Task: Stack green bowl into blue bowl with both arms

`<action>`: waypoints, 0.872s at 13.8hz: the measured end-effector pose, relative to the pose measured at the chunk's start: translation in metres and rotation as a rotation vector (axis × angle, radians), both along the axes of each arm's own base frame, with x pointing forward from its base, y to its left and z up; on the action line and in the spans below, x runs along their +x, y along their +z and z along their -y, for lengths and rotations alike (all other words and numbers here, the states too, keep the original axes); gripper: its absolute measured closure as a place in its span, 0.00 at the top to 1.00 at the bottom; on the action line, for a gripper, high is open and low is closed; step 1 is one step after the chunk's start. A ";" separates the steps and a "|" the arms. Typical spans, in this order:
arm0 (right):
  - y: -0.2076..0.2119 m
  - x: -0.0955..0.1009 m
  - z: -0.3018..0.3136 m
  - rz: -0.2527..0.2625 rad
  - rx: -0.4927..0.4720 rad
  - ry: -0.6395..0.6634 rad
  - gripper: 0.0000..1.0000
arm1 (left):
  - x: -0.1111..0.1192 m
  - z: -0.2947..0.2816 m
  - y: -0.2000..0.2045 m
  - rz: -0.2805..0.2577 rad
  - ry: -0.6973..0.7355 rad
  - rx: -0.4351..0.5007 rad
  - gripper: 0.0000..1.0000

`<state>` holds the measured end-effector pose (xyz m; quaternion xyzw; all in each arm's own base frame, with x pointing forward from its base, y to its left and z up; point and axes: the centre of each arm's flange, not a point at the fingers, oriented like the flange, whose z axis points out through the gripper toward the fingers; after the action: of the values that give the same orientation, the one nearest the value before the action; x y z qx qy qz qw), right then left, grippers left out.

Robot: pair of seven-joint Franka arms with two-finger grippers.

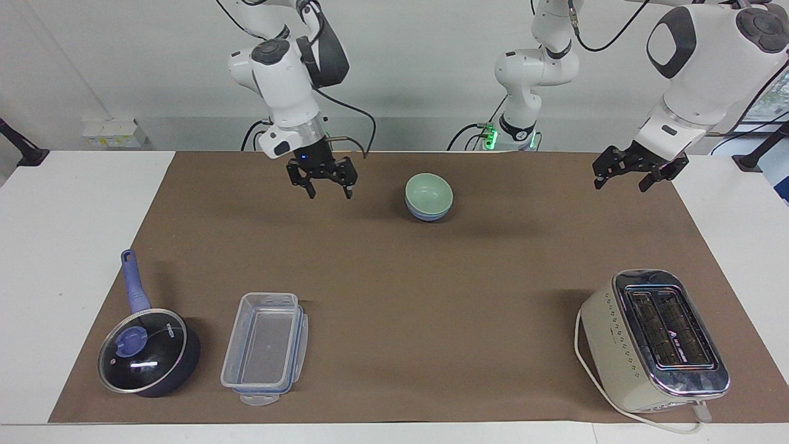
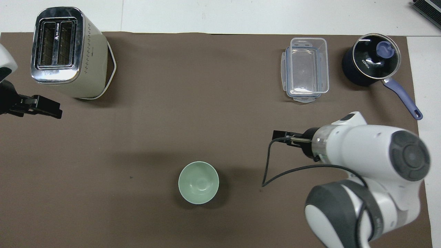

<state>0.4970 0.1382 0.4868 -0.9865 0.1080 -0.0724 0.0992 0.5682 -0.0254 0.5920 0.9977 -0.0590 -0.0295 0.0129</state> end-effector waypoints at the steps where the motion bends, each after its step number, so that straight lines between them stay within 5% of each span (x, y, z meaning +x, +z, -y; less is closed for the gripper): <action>1: 0.007 0.007 0.023 0.006 -0.006 -0.002 1.00 | 0.000 0.000 0.000 0.000 0.000 0.000 1.00; 6: 0.059 0.023 0.112 -0.009 -0.047 -0.006 1.00 | 0.000 0.000 0.000 0.000 0.000 0.000 1.00; 12: 0.156 0.034 0.119 -0.028 -0.189 0.042 1.00 | 0.000 0.000 0.000 0.000 0.000 0.000 1.00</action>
<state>0.5307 0.0191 0.6426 -0.9945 0.0813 -0.0662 0.0054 0.5682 -0.0254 0.5920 0.9977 -0.0590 -0.0295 0.0129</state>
